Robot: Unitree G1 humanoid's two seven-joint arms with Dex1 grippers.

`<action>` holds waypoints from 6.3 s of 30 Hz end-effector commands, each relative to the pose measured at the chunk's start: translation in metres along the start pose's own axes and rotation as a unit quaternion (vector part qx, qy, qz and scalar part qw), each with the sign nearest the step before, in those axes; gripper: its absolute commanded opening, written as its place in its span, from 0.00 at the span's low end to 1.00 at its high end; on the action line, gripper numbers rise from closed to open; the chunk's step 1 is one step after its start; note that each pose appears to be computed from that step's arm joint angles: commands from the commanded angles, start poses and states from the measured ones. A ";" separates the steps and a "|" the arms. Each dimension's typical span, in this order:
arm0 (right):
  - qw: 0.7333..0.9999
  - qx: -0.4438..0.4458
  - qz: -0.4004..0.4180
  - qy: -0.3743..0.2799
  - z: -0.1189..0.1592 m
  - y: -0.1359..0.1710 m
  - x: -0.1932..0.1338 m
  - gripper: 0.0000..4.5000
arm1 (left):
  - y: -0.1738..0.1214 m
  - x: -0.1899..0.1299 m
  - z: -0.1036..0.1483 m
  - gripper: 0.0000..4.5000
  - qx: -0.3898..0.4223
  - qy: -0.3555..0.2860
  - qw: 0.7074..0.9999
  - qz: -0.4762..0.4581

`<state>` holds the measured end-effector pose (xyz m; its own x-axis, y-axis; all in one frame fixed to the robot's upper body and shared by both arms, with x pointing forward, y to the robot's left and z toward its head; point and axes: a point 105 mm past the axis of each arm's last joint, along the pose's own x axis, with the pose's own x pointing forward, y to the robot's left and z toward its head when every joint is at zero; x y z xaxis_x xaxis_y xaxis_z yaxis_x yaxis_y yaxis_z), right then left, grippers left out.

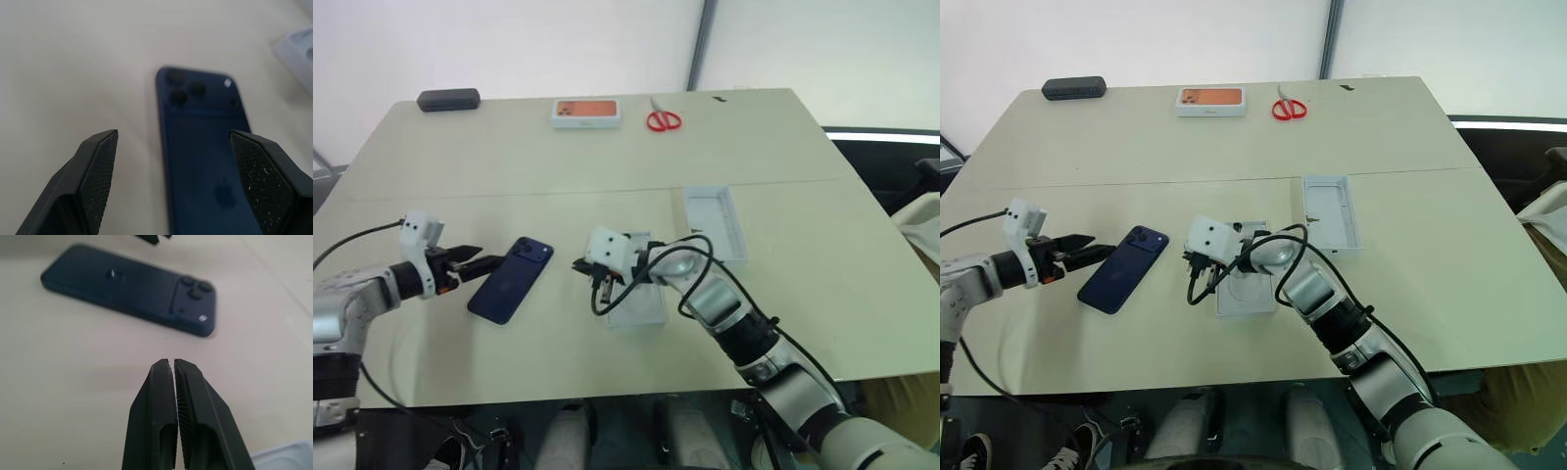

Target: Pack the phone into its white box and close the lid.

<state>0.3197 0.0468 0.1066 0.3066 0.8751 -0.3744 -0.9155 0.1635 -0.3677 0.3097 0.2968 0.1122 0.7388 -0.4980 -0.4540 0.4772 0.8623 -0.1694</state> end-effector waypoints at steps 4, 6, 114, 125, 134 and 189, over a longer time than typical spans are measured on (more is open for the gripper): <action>0.998 -0.059 0.018 0.004 0.015 0.014 0.026 0.01 | -0.001 -0.001 -0.011 0.85 -0.020 0.057 0.998 -0.017; 0.998 -0.054 0.018 0.009 0.017 0.016 0.033 0.01 | -0.009 0.004 -0.014 0.85 -0.044 0.064 0.996 -0.035; 0.981 0.127 0.031 -0.146 0.045 -0.019 -0.037 0.55 | -0.070 0.029 0.016 0.00 -0.384 -0.096 0.888 -0.233; 0.987 0.061 0.138 -0.056 -0.008 0.023 -0.099 0.64 | -0.081 0.028 0.021 0.00 -0.366 -0.103 0.891 -0.248; 0.989 -0.009 0.146 0.020 -0.041 0.031 -0.104 0.64 | -0.086 0.029 0.023 0.00 -0.355 -0.100 0.894 -0.253; 0.997 0.000 0.070 -0.023 -0.009 0.015 -0.012 0.47 | -0.089 0.031 0.023 0.00 -0.363 -0.107 0.890 -0.256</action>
<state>0.3043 0.0315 0.0831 0.1631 0.8909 -0.4238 -0.9572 0.0388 -0.2869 0.3007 0.1995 0.1175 0.6175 -0.7848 -0.0531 0.3442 0.3303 -0.8789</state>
